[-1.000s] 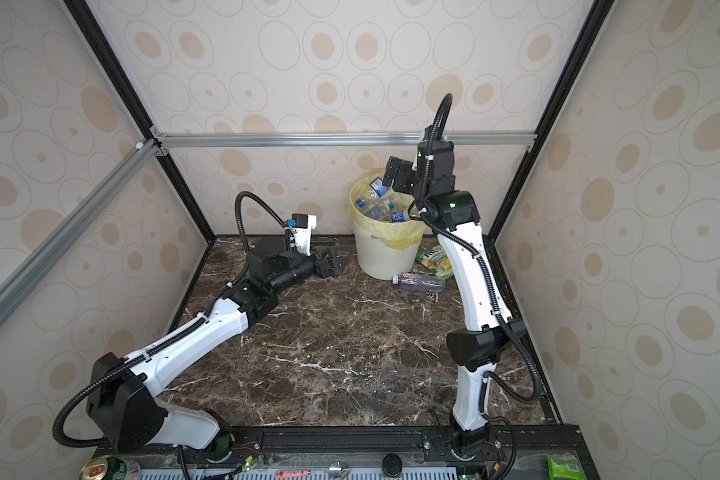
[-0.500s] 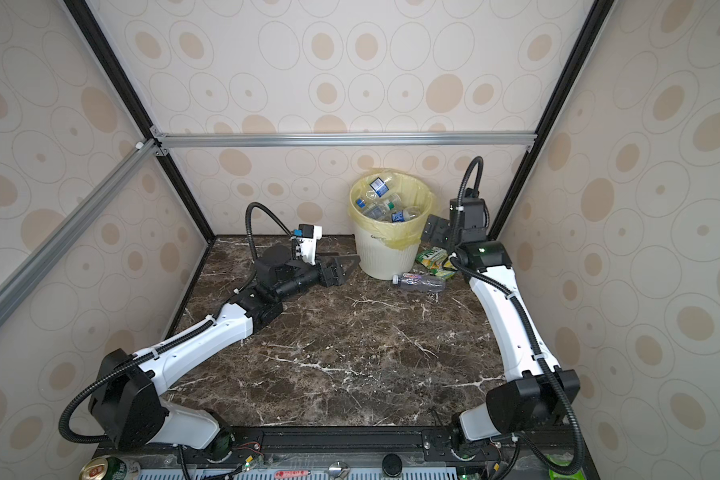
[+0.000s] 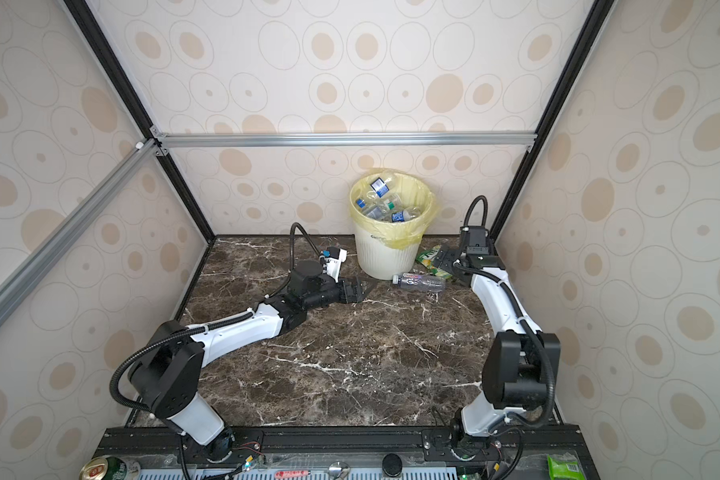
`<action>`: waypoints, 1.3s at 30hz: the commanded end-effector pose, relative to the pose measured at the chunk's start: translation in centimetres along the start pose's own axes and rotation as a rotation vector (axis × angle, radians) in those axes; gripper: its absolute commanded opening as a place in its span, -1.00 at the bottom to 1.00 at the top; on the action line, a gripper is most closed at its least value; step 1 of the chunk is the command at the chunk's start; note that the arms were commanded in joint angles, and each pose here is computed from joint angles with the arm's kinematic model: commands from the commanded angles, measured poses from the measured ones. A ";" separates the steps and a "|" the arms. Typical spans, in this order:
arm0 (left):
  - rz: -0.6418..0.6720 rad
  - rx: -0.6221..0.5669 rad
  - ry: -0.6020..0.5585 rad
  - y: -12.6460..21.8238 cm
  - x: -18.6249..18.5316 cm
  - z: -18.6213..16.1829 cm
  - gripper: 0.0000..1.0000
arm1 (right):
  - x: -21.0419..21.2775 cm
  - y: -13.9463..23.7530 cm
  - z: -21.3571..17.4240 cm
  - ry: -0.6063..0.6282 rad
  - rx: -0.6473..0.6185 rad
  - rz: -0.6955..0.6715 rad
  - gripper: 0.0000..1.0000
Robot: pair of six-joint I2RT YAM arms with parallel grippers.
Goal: Throw the plastic bottles in the bin
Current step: 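Lower the right gripper onto the Ganten bottle beside the bin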
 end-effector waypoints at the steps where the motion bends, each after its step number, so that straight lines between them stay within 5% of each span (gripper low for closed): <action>1: -0.047 -0.005 0.012 -0.3 -1.1 0.5 0.99 | -0.2 -2.5 0.3 -0.070 0.037 0.078 0.99; 21: -0.018 0.031 0.017 -1.8 0.3 -0.2 0.98 | -0.5 -12.6 -0.3 -0.199 0.207 0.198 0.99; 39: -0.008 0.020 0.014 -0.8 0.5 -0.6 0.98 | 3.4 -5.2 -8.8 -0.182 0.252 0.301 1.00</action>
Point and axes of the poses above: each gripper's point midway between its finger pads, its own y axis back along the fingers, its own x axis along the line the jaws close on, z = x × y, the point moved 10 cm from there along y, back along the fingers, and after that the axes turned 13 degrees about y, right-handed, at the moved point
